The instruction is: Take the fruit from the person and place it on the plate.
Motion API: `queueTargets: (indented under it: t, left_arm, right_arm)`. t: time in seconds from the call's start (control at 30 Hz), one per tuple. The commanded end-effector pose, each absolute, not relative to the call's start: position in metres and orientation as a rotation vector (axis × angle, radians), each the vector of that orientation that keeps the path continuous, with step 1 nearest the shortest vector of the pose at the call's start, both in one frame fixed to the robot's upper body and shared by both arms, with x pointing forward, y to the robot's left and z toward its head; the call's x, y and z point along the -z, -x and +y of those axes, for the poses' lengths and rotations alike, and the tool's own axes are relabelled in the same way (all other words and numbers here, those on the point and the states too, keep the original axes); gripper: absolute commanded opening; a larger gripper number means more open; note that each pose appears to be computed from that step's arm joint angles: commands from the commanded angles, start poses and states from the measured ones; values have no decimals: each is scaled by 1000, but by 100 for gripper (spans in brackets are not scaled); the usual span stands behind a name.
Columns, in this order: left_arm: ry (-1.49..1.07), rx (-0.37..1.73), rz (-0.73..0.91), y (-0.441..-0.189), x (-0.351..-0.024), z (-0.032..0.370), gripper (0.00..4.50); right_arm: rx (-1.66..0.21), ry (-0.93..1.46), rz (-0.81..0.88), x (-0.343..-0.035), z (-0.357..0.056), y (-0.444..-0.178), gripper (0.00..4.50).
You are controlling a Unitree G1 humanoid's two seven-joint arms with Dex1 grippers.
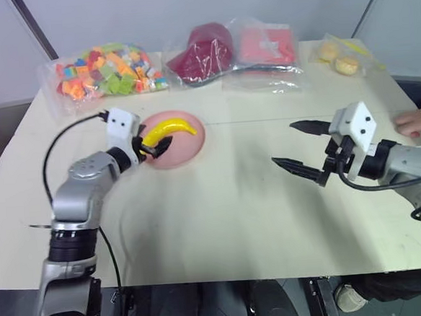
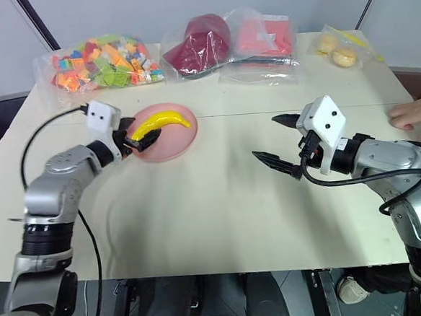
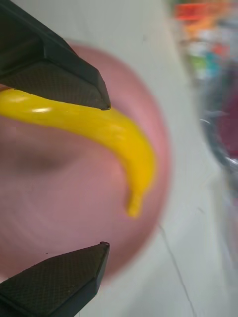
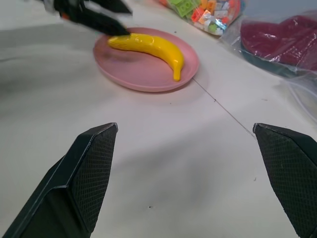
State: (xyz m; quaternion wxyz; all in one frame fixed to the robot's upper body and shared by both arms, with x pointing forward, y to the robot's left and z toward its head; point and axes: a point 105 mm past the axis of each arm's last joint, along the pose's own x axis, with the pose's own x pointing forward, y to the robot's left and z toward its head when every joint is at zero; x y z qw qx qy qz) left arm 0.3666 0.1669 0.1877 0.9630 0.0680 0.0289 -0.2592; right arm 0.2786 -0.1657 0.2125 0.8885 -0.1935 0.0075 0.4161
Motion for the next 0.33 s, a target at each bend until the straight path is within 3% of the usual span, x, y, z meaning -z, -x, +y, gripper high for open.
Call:
queueTargets:
  t: [0.03, 0.33]
  left_arm:
    - [-136, 525, 12, -346, -215, 174, 446]
    - [-92, 567, 8, -301, -236, 152, 446]
  right_arm:
    - [-892, 413, -31, -223, -159, -271, 450]
    - [-919, 408, -23, -221, -158, -275, 450]
